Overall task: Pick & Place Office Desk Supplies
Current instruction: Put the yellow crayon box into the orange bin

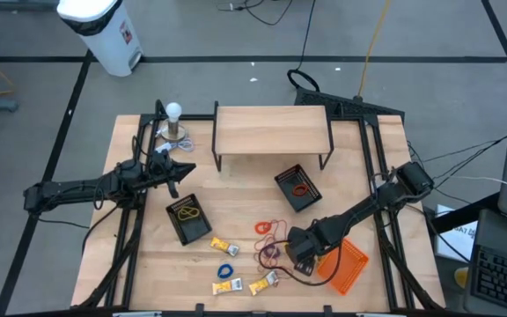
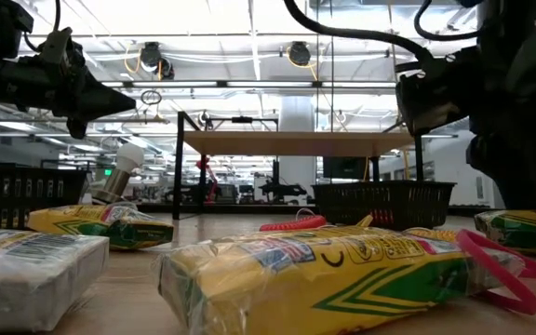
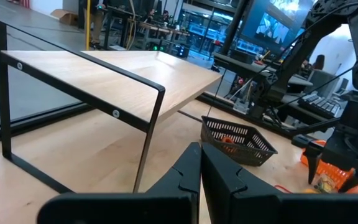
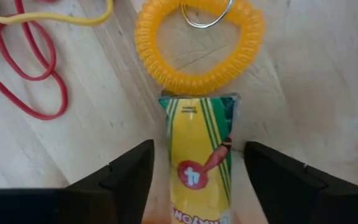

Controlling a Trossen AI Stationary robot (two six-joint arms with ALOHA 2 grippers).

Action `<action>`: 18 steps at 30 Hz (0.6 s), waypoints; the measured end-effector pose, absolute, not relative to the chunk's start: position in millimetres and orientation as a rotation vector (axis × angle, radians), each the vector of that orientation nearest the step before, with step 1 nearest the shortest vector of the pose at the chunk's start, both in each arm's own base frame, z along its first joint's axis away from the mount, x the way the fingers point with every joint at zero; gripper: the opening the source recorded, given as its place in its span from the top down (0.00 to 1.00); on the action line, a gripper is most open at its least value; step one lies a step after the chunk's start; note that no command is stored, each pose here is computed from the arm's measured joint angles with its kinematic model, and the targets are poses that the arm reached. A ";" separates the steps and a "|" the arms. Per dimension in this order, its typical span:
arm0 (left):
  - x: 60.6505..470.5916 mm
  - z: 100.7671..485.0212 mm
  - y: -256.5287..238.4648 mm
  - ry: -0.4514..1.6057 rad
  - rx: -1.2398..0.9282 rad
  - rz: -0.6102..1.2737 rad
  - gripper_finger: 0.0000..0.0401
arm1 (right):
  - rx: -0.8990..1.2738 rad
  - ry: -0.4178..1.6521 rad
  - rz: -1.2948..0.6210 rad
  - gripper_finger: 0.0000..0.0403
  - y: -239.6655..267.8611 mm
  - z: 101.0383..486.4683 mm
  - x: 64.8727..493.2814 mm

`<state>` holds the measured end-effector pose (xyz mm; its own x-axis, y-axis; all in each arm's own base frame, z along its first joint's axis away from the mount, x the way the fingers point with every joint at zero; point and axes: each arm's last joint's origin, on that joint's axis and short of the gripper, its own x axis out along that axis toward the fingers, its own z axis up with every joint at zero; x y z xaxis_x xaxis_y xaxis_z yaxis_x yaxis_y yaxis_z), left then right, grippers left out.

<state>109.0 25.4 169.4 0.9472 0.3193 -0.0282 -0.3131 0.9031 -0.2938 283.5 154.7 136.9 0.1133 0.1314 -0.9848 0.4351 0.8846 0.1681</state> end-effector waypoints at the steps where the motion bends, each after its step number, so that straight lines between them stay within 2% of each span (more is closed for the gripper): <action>1: 109.0 169.4 25.3 -0.020 -0.301 0.324 0.98 | 0.476 1.451 -0.239 0.46 154.0 136.8 284.0; 11: 109.2 169.4 24.8 -0.020 -0.313 0.306 0.98 | 0.449 1.404 -0.225 0.81 149.0 141.2 289.4; 15: 109.3 169.3 24.5 -0.018 -0.316 0.296 0.98 | 0.426 1.314 -0.212 0.83 147.6 152.6 291.0; 18: 109.3 169.4 24.5 -0.018 -0.317 0.293 0.98 | 0.442 1.224 -0.179 0.80 145.6 173.1 290.6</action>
<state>109.3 24.5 169.4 0.9575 0.2872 -0.0283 -0.2815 0.9082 -0.3096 290.6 145.6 173.1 0.3388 0.1018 -0.9353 0.3659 0.9016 0.2306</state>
